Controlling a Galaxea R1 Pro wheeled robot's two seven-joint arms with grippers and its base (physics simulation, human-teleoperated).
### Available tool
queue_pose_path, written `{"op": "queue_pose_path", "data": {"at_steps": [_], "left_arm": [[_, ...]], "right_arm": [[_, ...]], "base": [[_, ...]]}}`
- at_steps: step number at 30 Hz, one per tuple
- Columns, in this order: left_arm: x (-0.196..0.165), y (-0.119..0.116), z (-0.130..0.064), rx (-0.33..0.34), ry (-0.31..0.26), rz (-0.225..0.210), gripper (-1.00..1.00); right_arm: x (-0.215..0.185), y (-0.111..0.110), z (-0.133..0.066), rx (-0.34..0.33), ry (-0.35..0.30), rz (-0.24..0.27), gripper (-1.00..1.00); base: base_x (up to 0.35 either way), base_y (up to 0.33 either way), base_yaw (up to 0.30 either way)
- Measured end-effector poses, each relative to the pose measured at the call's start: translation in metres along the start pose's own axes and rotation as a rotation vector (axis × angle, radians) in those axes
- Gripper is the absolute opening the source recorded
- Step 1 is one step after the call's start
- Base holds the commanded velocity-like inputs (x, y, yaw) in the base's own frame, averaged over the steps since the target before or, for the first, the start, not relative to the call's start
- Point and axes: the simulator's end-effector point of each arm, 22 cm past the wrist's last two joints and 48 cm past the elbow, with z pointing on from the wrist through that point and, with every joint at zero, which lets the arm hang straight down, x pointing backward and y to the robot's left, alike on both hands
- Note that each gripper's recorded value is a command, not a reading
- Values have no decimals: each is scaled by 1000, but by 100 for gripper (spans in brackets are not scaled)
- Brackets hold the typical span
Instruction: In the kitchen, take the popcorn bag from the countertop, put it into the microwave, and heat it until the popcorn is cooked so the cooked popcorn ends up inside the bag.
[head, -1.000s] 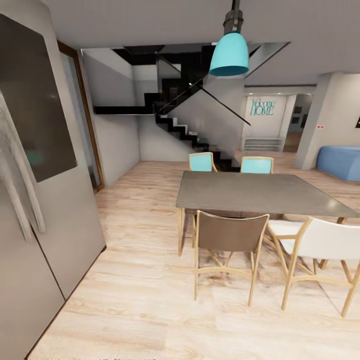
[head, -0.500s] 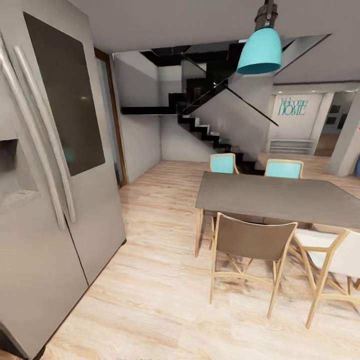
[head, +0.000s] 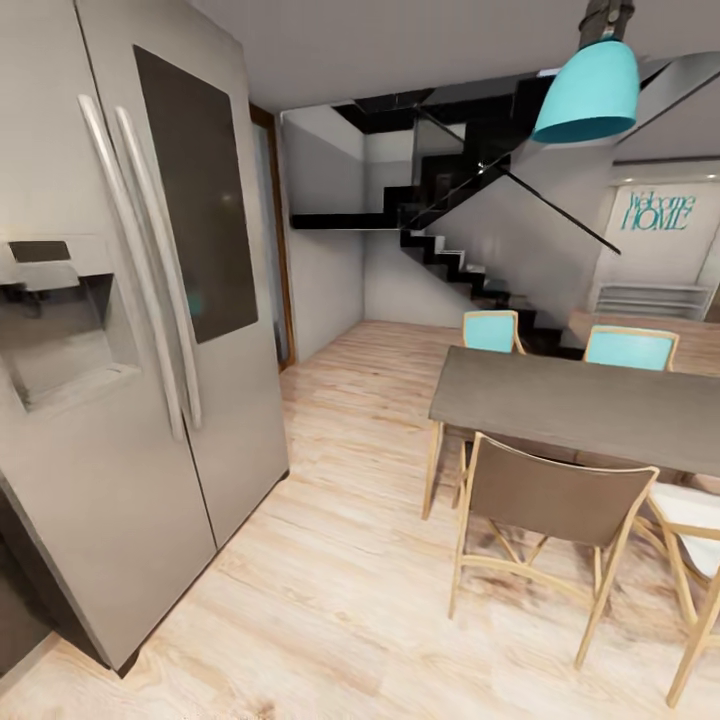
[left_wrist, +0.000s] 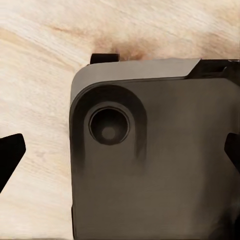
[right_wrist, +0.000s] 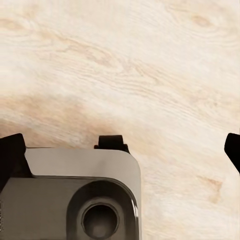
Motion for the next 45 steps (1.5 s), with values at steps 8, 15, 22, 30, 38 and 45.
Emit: {"op": "queue_pose_path", "data": {"at_steps": [8,15,22,30,38,45], "left_arm": [[0,0,0,0,0,-2,100],[0,0,0,0,0,-2,100],[2,0,0,0,4,-1,100],[3,-1,0,2,8,5,100],[5,-1,0,5,14,4,100],[7,3,0,1,20,-4,100]], "right_arm": [[-10,-1,0,1,-50,3,100],[-9,1,-1,-2,-48,1,100],[7,-4,-1,31,-1,-1,100],[14,-6,-2,39,15,-2,100],[17,-7,-2,40,22,-3,100],[18,-7,-2,40,24,-2,100]], "base": [[0,0,285],[0,0,285],[0,0,285],[0,0,285],[0,0,285],[0,0,285]]}}
